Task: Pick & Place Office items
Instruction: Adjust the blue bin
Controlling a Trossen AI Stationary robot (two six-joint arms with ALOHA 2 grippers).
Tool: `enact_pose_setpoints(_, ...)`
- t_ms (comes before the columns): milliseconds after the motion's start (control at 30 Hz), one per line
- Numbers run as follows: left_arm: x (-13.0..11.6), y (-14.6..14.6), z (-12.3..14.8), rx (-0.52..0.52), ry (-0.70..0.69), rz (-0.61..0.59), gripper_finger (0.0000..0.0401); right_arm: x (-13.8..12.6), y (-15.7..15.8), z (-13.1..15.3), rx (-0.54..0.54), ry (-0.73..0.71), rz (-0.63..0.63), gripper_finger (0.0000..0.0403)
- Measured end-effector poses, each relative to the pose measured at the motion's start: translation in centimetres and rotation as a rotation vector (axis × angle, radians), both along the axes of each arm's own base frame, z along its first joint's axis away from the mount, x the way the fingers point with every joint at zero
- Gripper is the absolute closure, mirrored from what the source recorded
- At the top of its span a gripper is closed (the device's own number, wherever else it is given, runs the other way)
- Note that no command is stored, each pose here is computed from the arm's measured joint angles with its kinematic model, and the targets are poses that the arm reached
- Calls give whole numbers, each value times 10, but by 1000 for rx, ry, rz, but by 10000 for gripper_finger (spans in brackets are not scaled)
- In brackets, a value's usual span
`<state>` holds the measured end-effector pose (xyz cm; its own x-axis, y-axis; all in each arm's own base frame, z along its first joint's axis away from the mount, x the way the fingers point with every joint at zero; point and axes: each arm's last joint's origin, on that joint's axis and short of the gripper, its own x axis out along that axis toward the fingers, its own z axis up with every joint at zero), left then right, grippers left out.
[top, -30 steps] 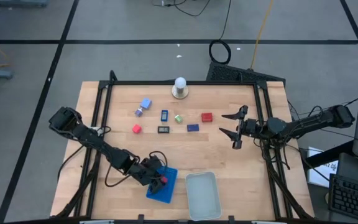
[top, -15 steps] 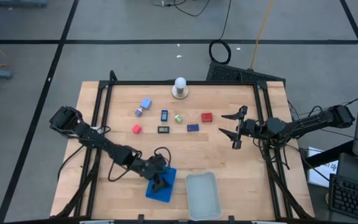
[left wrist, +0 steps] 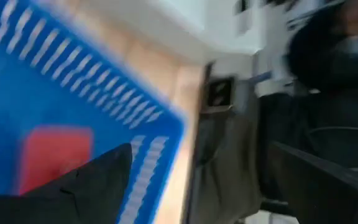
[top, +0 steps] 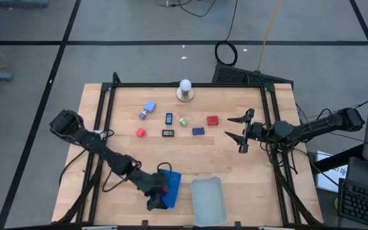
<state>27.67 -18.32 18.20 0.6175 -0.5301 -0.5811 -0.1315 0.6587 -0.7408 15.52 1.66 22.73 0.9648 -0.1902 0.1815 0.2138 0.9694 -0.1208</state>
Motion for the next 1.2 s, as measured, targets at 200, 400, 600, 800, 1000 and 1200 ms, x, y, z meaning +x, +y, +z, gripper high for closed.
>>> enact_pose_setpoints(200,-7,4,-11,97,98,71,36,0,0,0,1,-1,0,149)
enact_pose_setpoints(400,-2,12,-10,164,48,95,51,0,0,0,15,-4,3,149)
enact_pose_setpoints(600,5,23,-10,184,33,119,66,0,0,0,15,-4,3,149)
enact_pose_setpoints(800,10,32,-10,205,18,127,78,0,0,0,13,-3,3,149)
enact_pose_setpoints(1000,11,36,-1,215,-32,113,90,0,0,0,12,-1,3,149)
enact_pose_setpoints(1200,4,34,23,223,-153,61,86,0,0,-2,9,20,2,149)
